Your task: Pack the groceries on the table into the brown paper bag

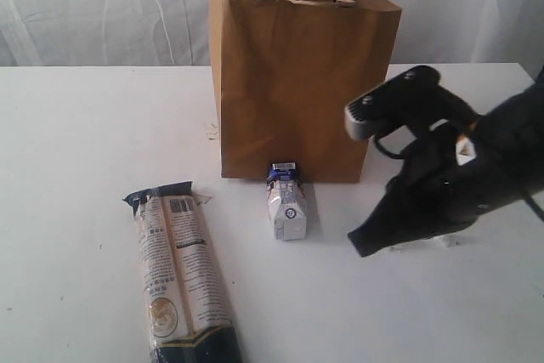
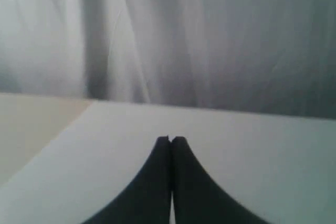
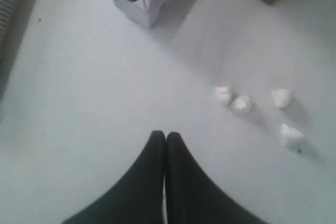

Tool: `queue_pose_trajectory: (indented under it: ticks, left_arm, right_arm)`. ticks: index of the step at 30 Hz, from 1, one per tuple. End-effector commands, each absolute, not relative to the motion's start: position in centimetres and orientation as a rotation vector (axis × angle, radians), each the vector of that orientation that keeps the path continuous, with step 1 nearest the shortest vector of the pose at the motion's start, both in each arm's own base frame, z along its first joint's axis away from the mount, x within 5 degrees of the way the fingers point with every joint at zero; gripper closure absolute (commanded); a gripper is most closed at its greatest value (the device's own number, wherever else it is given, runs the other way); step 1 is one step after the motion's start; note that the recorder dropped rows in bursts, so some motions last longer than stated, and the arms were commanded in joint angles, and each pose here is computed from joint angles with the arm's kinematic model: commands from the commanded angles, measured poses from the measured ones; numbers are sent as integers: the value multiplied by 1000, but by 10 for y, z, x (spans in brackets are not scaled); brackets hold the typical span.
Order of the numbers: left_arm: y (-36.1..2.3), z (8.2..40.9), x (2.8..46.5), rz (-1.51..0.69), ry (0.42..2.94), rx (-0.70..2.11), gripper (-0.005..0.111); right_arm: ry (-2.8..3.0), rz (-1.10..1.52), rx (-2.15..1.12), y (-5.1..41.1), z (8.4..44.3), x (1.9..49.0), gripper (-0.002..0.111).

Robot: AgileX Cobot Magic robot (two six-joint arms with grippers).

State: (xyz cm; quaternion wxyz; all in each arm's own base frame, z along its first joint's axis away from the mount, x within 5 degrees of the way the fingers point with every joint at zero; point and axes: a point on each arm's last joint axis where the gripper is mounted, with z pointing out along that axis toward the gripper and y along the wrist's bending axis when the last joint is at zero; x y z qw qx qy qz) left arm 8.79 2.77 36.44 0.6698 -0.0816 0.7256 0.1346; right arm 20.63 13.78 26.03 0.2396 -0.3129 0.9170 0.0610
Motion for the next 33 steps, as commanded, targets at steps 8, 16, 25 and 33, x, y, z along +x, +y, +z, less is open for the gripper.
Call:
queue_pose_trajectory:
  ticks: [8, 16, 25, 33]
  left_arm:
    - [27, 274, 65, 150, 1786, -339, 107]
    - [22, 246, 66, -43, 1873, -539, 107]
    - [21, 243, 66, -30, 1879, -515, 107]
    - [3, 221, 78, -69, 1727, -119, 107]
  right_arm:
    - [2468, 131, -933, 191, 248, 264, 108]
    - [2499, 144, -882, 194, 239, 269, 73]
    - [2609, 144, -769, 193, 240, 268, 51]
    - [2634, 191, -633, 213, 231, 294, 51]
